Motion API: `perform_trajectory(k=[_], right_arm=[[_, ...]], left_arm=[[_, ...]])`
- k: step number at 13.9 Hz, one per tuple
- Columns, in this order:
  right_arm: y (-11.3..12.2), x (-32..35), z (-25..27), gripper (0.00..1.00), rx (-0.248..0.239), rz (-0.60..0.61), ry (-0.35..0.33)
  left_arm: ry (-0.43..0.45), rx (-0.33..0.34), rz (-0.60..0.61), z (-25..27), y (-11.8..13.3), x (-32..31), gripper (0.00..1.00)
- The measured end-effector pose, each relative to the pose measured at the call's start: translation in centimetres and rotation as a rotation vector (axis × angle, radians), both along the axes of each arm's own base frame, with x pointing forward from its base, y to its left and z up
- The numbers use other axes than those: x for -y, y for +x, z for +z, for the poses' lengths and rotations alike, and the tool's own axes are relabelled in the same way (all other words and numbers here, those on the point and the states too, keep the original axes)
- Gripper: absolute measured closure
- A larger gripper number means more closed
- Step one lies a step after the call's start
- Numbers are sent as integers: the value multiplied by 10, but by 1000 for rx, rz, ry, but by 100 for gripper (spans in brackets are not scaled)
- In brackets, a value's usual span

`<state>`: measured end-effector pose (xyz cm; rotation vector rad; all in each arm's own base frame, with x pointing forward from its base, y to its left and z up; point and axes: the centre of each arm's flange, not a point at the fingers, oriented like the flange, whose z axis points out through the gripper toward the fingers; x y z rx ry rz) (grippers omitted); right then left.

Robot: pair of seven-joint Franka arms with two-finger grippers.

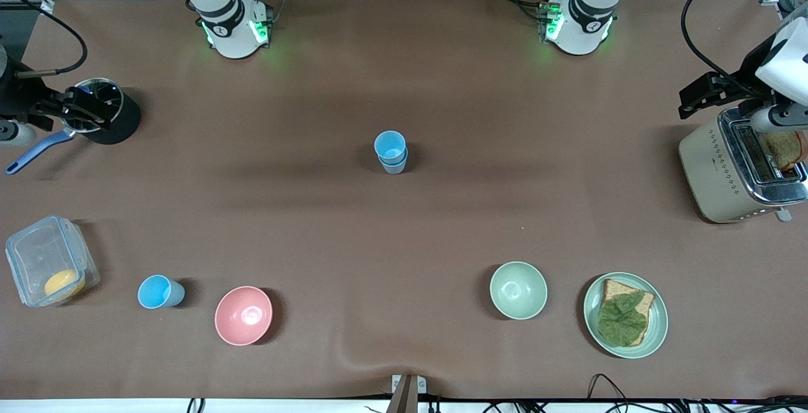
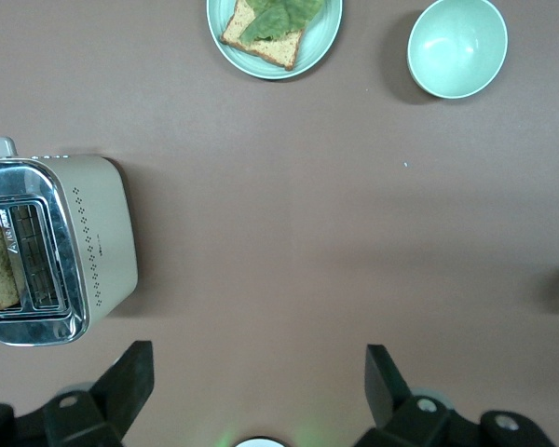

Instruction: Stack blue cups with both arms

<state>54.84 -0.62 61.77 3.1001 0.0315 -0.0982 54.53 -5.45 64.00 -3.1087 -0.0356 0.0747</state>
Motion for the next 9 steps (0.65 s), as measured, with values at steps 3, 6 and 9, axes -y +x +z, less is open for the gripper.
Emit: perform_trajectory(k=[3, 6, 9], right_arm=[[-3, 1, 4, 0, -7, -6, 0], [-8, 4, 11, 0, -3, -25, 3], [-7, 3, 13, 0, 17, -42, 15]], left_arm=[[0, 4, 2, 2, 0, -1, 0], [0, 7, 12, 3, 1, -7, 0], [-1, 8, 13, 4, 1, -7, 0]])
